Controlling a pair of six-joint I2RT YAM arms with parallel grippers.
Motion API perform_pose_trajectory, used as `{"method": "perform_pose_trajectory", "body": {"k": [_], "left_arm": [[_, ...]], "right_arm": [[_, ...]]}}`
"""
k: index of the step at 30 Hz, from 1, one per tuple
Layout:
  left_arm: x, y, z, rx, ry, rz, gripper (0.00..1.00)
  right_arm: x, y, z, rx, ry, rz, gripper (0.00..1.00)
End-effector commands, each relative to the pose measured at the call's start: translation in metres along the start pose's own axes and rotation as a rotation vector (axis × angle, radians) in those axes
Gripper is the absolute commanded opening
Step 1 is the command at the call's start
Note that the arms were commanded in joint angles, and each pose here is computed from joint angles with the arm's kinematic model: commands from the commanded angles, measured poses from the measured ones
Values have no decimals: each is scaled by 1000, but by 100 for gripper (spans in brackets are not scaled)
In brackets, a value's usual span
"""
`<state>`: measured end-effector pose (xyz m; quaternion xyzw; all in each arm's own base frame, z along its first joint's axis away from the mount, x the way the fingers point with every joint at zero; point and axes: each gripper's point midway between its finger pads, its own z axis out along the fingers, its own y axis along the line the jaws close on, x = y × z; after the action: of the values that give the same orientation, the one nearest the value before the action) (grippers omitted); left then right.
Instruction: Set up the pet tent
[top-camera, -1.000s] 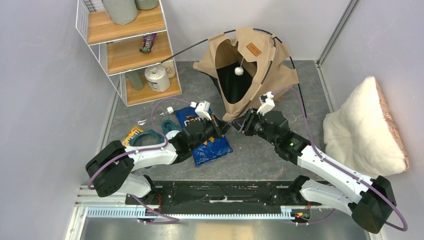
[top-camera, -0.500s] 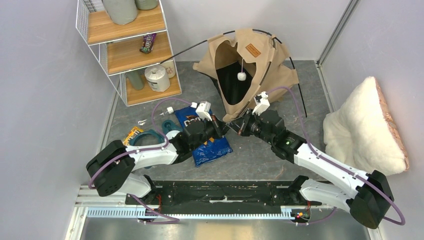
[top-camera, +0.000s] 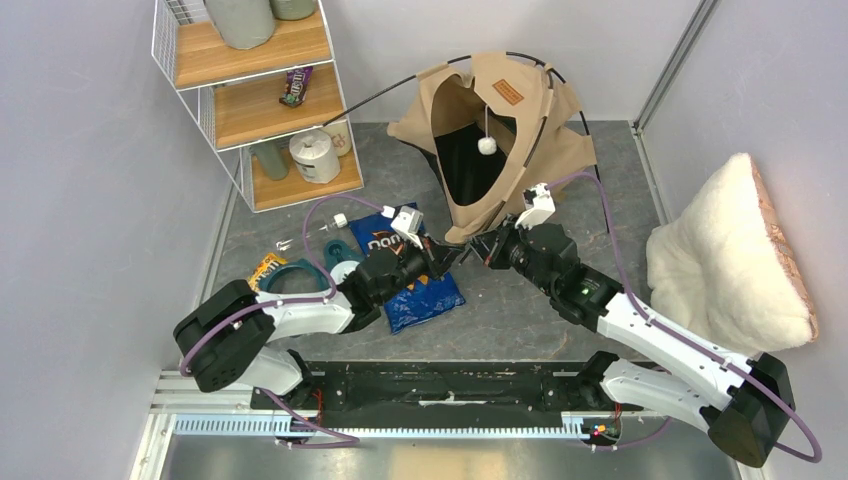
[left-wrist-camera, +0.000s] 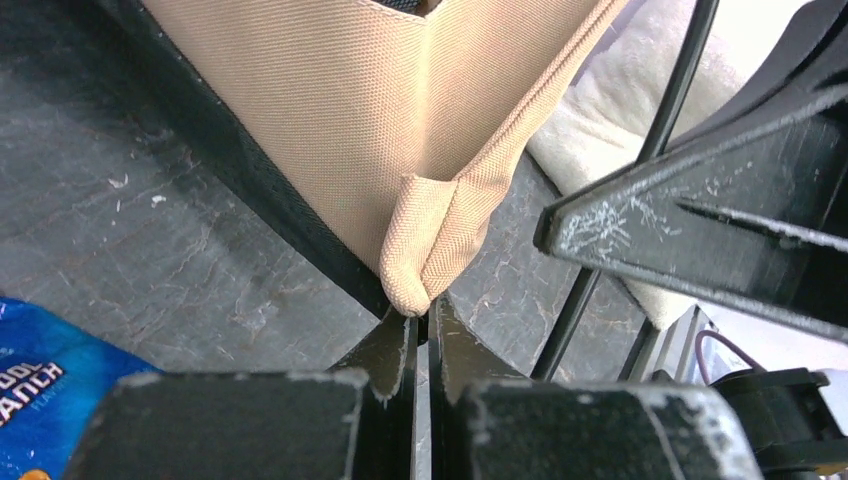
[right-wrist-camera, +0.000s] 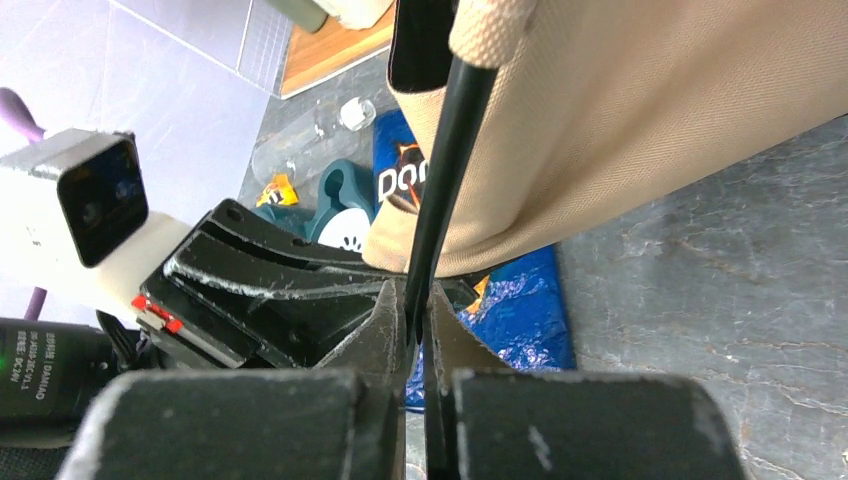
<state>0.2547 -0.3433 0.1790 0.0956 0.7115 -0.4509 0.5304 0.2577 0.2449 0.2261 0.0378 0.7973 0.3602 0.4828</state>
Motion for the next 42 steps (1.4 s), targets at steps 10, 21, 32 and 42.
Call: {"method": "perform_pose_trajectory", "body": {"k": [10, 21, 32, 42], "left_arm": [[55, 18, -16, 60, 142, 277, 2], [69, 33, -20, -6, 166, 307, 2], [72, 42, -29, -34, 145, 341, 2], [75, 44, -31, -50, 149, 381, 2]], "right_arm": [[-135, 25, -22, -16, -559, 86, 0], [-160, 28, -4, 39, -638, 150, 0], [-174, 17, -2, 136, -699, 152, 0], [-177, 7, 2, 201, -724, 171, 0]]}}
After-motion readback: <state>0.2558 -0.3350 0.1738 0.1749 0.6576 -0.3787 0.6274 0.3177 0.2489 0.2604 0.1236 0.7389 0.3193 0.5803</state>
